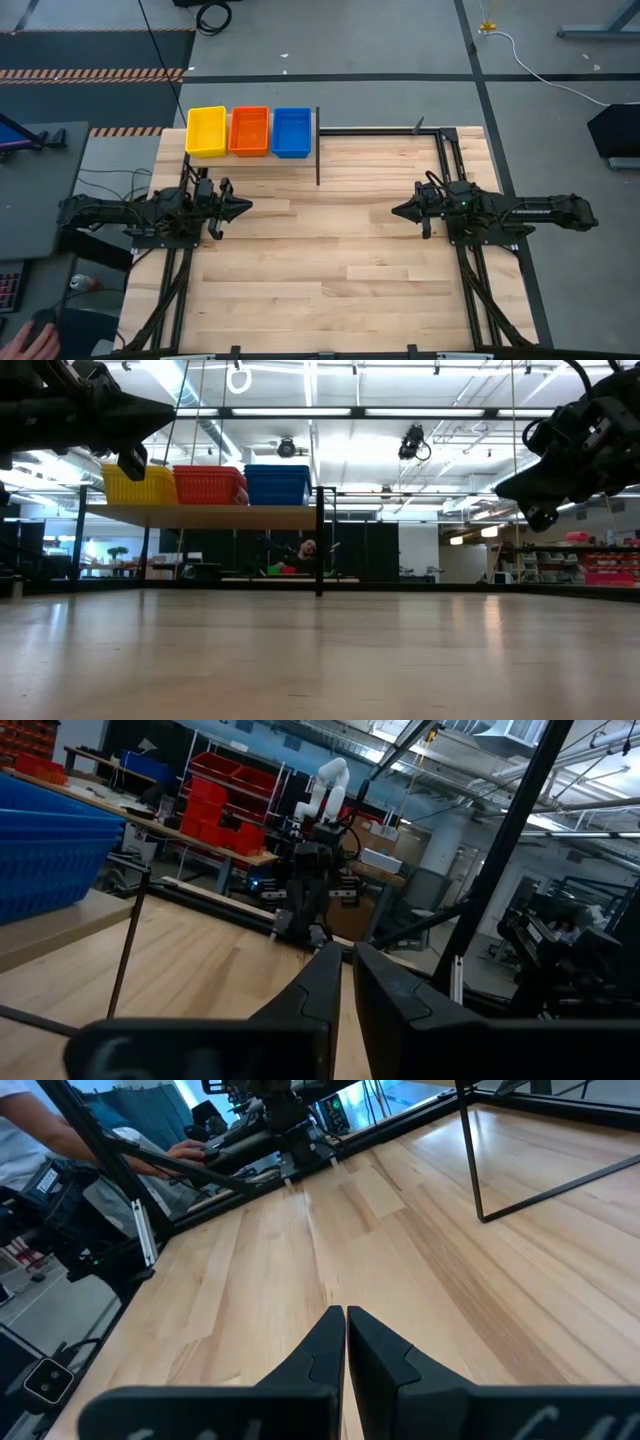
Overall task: Stack baskets on shelf by color
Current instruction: Return to Home Position
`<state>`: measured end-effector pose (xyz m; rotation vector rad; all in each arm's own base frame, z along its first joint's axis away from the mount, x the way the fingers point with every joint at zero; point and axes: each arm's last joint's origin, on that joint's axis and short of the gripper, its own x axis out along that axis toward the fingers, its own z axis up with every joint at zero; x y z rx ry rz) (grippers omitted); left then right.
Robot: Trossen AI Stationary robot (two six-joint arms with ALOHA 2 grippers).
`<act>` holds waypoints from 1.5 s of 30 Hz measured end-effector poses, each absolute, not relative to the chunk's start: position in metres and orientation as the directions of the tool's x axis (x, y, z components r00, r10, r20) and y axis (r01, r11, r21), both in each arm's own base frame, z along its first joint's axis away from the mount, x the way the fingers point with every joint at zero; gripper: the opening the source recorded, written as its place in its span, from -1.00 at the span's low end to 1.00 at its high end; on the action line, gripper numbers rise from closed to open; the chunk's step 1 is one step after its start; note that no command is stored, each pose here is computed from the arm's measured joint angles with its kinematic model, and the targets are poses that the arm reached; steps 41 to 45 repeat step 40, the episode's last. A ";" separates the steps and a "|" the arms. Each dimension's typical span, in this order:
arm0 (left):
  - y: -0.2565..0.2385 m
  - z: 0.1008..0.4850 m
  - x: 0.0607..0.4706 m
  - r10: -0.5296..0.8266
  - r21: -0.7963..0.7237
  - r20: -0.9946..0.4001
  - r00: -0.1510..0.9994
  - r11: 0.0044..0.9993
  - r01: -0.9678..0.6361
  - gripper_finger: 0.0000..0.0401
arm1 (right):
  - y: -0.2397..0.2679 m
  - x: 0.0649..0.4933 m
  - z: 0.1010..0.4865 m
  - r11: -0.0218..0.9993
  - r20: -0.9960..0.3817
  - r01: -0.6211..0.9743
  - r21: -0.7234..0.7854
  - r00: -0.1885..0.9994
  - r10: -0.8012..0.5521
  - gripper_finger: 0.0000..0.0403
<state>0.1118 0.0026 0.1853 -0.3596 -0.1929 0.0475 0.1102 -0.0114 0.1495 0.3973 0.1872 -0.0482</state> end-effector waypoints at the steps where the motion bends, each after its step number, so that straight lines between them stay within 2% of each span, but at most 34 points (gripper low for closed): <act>1: 0.003 0.185 0.112 0.080 -0.354 0.179 0.981 0.935 -0.012 -0.81 | -0.011 0.110 0.149 0.921 -0.191 0.083 0.380 0.982 -0.010 -0.89; 45: 0.003 0.185 0.112 0.080 -0.354 0.179 0.981 0.935 -0.011 -0.82 | -0.011 0.110 0.149 0.921 -0.191 0.083 0.380 0.982 -0.010 -0.89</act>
